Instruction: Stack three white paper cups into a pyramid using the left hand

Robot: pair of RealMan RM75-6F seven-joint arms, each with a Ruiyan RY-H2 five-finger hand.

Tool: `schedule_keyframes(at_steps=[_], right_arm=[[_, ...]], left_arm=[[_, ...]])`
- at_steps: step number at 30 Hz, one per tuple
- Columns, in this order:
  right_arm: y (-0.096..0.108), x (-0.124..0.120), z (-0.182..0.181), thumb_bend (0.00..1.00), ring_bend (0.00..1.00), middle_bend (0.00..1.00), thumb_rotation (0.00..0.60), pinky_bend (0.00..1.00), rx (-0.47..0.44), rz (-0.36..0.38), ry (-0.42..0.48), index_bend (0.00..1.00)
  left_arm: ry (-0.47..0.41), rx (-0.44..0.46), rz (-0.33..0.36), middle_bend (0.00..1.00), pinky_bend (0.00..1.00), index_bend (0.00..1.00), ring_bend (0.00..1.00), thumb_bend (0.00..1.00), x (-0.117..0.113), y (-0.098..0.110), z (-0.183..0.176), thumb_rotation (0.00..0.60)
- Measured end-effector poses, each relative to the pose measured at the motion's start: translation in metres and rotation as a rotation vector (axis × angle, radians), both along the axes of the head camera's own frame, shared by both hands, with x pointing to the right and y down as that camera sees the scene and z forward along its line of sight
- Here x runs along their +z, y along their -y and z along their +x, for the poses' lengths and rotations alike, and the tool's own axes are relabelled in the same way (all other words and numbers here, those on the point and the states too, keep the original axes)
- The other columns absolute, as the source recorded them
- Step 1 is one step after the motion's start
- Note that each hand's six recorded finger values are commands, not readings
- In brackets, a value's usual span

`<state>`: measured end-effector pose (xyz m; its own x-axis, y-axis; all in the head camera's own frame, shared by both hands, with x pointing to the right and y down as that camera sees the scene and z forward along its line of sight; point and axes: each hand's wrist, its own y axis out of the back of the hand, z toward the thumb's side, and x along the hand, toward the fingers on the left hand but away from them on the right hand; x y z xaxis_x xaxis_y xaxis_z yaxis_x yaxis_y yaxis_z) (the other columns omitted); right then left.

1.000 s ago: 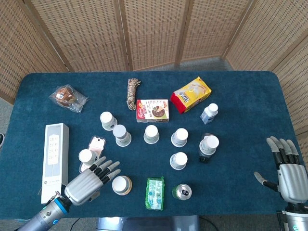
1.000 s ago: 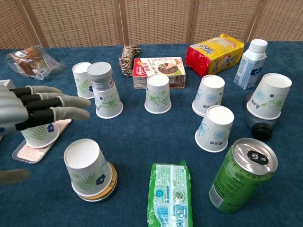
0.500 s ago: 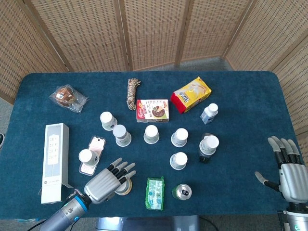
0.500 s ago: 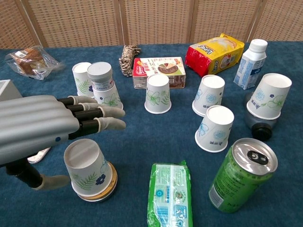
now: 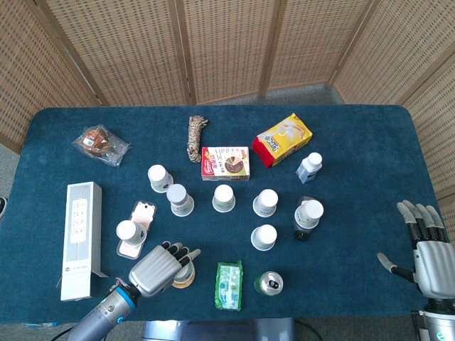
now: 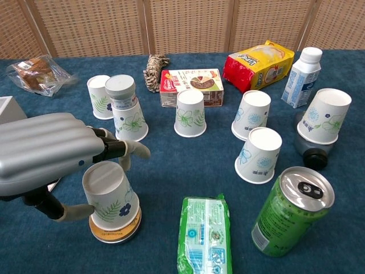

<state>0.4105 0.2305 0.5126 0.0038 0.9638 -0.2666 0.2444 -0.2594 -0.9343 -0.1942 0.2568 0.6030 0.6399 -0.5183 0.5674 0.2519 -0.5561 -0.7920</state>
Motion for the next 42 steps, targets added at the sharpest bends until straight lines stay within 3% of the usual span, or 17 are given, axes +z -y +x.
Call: schedule_keyframes(at_steps=[11, 15, 25, 42], right_arm=[[0.0, 0.001, -0.001, 0.19, 0.0, 0.0, 0.6, 0.0, -0.001, -0.004, 0.0, 0.0], [0.0, 0.001, 0.0, 0.19, 0.0, 0.0, 0.6, 0.0, 0.001, -0.003, 0.001, 0.0], [0.0, 0.003, 0.0, 0.19, 0.0, 0.0, 0.6, 0.0, -0.001, -0.01, 0.003, 0.0], [0.001, 0.001, 0.003, 0.19, 0.0, 0.0, 0.6, 0.0, 0.014, -0.016, 0.033, 0.0]], left_arm=[[-0.077, -0.107, 0.083, 0.39, 0.49, 0.18, 0.35, 0.32, -0.012, 0.031, 0.013, 0.6], [-0.078, -0.117, 0.1, 0.46, 0.52, 0.18, 0.4, 0.32, -0.014, 0.037, 0.02, 0.6], [-0.117, -0.16, 0.148, 0.45, 0.53, 0.19, 0.4, 0.32, -0.015, 0.053, 0.056, 0.6], [-0.048, -0.182, 0.171, 0.46, 0.54, 0.19, 0.4, 0.32, 0.02, 0.069, 0.105, 0.6]])
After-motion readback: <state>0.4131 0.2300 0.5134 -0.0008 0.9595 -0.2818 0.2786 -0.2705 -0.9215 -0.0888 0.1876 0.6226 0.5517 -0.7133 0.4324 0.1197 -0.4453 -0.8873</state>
